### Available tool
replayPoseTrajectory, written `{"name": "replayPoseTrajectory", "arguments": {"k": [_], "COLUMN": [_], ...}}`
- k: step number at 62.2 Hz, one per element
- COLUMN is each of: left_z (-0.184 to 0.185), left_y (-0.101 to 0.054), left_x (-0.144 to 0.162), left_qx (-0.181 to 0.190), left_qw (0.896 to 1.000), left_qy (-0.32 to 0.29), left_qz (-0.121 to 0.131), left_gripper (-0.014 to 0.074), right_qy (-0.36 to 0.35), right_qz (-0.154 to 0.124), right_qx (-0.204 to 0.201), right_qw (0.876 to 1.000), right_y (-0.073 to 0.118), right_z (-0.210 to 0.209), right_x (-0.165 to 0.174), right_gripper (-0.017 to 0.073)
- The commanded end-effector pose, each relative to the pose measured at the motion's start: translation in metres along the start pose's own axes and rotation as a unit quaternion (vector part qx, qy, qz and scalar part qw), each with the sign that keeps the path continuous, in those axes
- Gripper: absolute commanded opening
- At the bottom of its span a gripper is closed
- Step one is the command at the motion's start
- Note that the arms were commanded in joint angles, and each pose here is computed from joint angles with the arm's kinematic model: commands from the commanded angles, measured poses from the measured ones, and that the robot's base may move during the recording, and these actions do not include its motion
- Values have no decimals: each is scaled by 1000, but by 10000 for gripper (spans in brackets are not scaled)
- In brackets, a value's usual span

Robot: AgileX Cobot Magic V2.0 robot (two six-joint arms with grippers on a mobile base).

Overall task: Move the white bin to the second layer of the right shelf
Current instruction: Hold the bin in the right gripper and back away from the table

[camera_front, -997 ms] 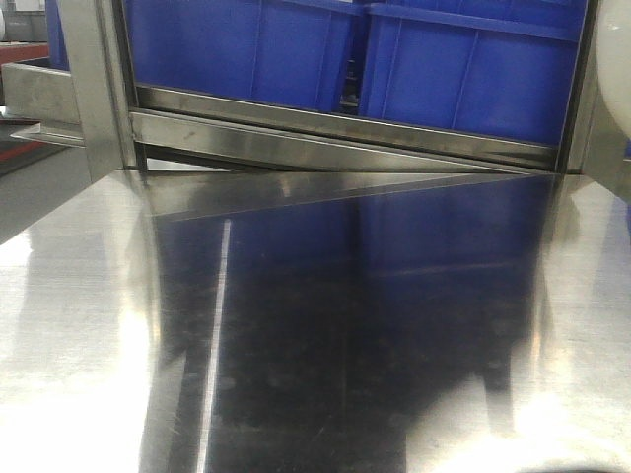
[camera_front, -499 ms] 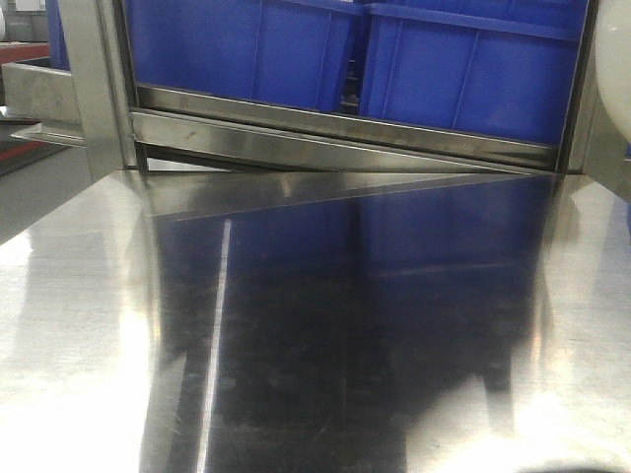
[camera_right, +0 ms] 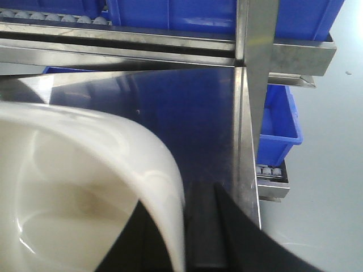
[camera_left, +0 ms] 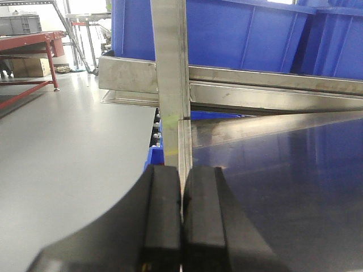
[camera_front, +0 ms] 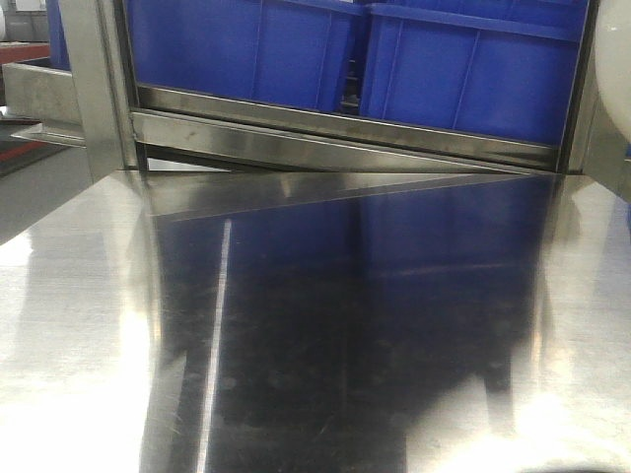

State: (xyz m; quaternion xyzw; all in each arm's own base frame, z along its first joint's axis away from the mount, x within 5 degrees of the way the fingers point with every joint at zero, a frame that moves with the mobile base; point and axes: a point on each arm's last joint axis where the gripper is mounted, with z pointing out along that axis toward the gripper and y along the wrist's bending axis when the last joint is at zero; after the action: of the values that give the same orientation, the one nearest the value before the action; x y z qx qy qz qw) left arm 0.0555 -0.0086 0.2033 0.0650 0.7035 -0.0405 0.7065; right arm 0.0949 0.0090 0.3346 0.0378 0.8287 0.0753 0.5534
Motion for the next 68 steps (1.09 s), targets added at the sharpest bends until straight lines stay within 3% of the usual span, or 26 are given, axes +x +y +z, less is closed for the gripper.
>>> {"name": "replayPoseTrajectory", "arguments": {"k": [1, 68], "left_z": [0, 0], "left_y": [0, 0], "left_x": [4, 4], "left_qx": [0, 0], "left_qw": [999, 999], "left_qy": [-31, -31], "left_qz": [-5, -5], "left_gripper": [85, 85], "right_qy": [-59, -58], "right_qz": [4, 4], "right_qx": [-11, -11], "right_qw": [998, 998], "right_y": [3, 3], "right_z": [-5, -5], "right_x": [-17, -17], "right_gripper": [57, 57]}}
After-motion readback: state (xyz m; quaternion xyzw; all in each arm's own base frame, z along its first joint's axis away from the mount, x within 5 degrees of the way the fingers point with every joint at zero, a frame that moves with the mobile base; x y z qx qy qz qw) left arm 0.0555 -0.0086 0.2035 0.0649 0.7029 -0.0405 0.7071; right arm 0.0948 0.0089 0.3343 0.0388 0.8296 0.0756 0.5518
